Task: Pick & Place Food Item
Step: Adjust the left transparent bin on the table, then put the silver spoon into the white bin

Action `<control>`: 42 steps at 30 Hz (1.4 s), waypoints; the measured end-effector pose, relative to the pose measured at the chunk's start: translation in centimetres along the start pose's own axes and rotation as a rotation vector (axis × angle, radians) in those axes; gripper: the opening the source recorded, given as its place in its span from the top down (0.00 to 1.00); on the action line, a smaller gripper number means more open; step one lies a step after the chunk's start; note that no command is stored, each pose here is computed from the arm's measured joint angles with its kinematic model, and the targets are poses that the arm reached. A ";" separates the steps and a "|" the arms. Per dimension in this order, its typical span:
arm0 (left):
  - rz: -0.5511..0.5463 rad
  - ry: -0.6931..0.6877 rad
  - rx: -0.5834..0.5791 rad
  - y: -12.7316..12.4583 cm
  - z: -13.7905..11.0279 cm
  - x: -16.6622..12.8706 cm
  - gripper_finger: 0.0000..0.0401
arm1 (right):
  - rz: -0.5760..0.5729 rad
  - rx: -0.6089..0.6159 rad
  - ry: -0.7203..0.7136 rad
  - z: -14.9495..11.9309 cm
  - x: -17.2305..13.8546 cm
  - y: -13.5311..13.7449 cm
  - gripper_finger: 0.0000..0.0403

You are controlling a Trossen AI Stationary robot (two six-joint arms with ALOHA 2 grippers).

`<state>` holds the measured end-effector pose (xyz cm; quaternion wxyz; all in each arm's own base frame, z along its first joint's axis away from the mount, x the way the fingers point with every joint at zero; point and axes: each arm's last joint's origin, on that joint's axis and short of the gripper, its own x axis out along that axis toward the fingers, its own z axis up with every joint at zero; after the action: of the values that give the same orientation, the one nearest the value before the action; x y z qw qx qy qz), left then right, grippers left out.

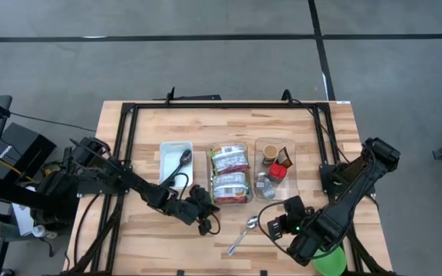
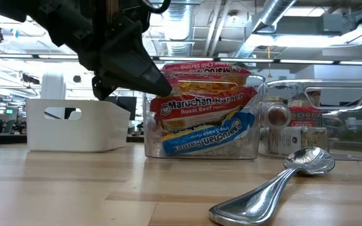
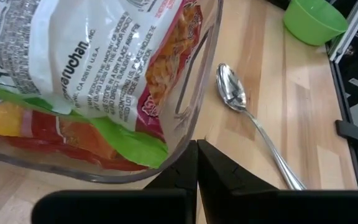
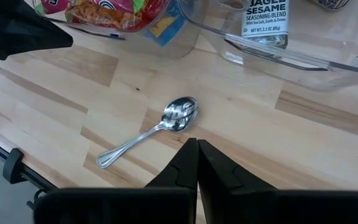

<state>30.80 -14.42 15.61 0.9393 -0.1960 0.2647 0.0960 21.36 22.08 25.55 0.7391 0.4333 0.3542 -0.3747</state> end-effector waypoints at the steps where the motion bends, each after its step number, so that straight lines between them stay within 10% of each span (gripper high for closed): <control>1: 0.002 0.002 0.001 0.0 0.0 0.0 1.00 | 0.000 0.000 0.000 0.0 0.0 0.0 1.00; 20: 0.052 -0.002 0.015 0.5 2.1 -3.1 1.00 | 0.036 -0.028 0.020 -0.2 0.0 0.4 1.00; 42: -0.288 0.083 0.045 -3.5 1.6 -8.7 1.00 | 0.179 -0.154 0.009 -0.9 2.8 3.4 1.00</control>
<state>25.19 -17.56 22.61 0.9358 -0.2146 0.2746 -0.0537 25.41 23.36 24.16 0.7991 0.4070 0.3452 -0.2768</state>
